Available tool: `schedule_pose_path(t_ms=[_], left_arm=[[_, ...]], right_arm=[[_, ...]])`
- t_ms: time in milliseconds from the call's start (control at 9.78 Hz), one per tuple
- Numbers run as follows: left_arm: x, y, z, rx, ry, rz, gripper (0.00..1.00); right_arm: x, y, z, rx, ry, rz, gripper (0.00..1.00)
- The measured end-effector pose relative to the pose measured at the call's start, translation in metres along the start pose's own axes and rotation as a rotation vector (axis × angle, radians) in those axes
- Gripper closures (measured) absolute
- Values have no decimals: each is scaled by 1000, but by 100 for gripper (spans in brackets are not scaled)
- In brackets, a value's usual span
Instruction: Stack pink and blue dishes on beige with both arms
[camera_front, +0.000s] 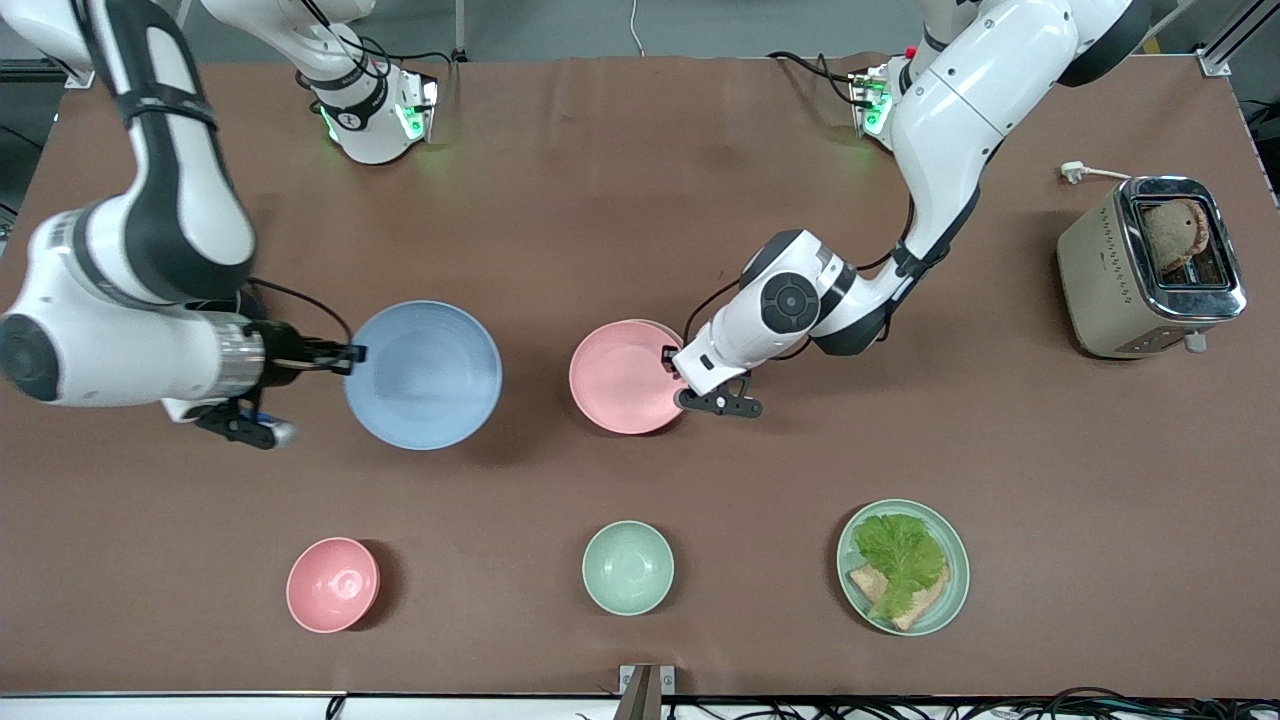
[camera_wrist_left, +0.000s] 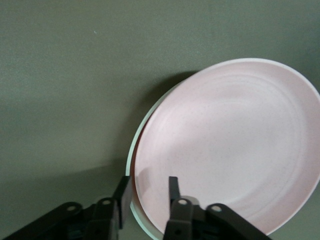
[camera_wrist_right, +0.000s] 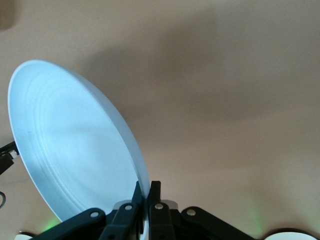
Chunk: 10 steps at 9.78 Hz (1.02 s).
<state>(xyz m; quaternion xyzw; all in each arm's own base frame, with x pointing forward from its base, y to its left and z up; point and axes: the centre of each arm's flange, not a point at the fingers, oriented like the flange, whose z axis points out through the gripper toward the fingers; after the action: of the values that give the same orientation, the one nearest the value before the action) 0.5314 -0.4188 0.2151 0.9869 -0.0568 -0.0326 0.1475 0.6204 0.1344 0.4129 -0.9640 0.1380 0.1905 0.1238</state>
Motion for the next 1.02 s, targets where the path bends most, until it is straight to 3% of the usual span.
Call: schedule_pose_path(t_ms=[205, 409, 614, 1023], left_arm=[[2, -8, -13, 53, -58, -3, 26], [17, -12, -89, 78, -22, -17, 0], [23, -39, -195, 157, 41, -67, 0], [7, -122, -357, 319, 152, -167, 0]], right_arm=[[-9, -31, 37, 5, 15, -6, 94], [-22, -64, 86, 30, 57, -2, 94], [-44, -105, 135, 73, 114, -8, 94], [-60, -137, 205, 99, 153, -9, 94]])
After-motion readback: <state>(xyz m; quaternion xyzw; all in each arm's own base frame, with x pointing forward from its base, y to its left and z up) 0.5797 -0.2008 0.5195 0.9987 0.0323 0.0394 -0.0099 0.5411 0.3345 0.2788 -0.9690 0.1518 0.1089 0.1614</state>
